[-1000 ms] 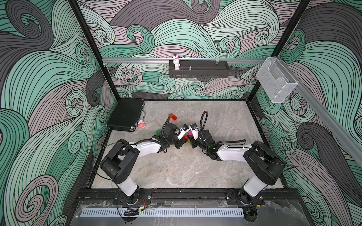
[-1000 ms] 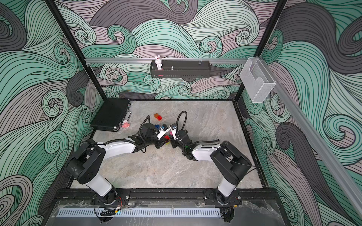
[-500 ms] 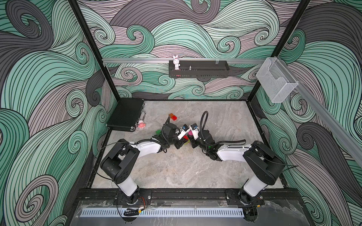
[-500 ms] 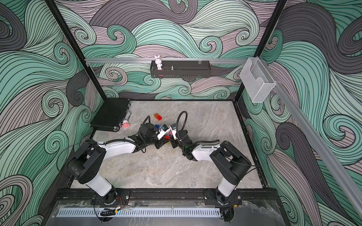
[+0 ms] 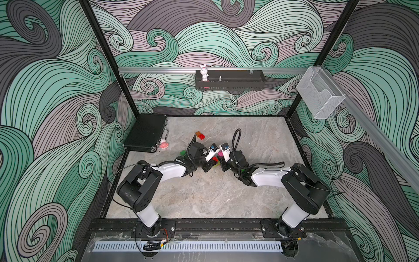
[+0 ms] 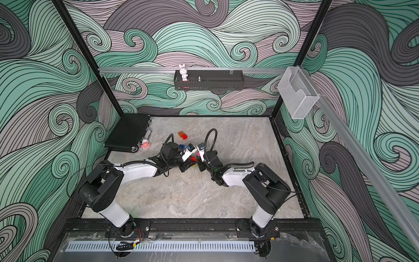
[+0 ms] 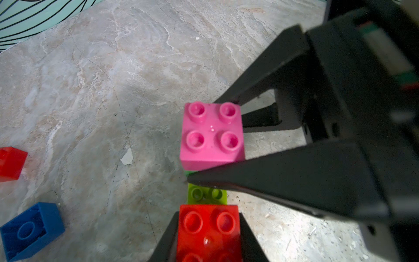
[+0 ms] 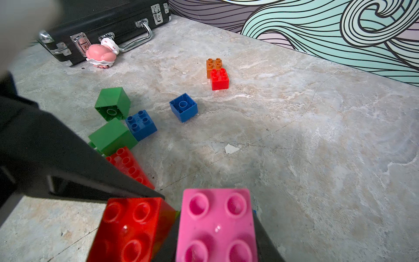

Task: Assemble the number 4 with lego
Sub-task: Assemble the lego brick with the lego brick.

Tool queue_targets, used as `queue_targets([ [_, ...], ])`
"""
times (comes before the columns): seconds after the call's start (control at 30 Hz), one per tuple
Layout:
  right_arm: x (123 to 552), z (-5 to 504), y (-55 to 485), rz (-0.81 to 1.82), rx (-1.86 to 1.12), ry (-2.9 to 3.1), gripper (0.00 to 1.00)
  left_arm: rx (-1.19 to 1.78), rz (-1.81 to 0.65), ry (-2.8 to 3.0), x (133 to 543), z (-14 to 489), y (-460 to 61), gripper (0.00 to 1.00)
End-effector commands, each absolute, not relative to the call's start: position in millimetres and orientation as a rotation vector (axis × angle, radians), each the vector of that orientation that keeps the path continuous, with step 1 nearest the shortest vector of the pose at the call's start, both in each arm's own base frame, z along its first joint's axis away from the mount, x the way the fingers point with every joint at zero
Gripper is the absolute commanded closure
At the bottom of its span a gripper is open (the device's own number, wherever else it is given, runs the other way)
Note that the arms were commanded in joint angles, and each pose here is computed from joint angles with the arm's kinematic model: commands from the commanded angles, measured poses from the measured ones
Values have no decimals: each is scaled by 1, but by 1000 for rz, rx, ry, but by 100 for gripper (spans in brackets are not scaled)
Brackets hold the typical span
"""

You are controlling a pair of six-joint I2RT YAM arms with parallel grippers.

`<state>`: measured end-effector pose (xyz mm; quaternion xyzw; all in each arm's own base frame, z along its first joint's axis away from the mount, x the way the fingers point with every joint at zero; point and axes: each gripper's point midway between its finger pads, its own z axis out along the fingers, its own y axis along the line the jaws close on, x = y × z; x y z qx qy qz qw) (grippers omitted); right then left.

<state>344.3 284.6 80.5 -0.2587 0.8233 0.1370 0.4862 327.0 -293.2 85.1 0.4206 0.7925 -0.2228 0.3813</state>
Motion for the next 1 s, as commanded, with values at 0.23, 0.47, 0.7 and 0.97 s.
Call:
queue_targets([
  [0.23, 269, -40, 226, 156, -827, 2457, 100, 1029, -628, 2091, 312, 97, -290, 45],
  [0.47, 270, -41, 226, 153, -827, 2454, 100, 819, -702, 1983, 324, 161, -278, 35],
  [0.7, 271, -40, 227, 151, -830, 2450, 100, 754, -674, 2078, 337, 170, -274, 100],
  [0.97, 271, -40, 226, 143, -831, 2450, 100, 842, -760, 2110, 328, 156, -298, 100],
])
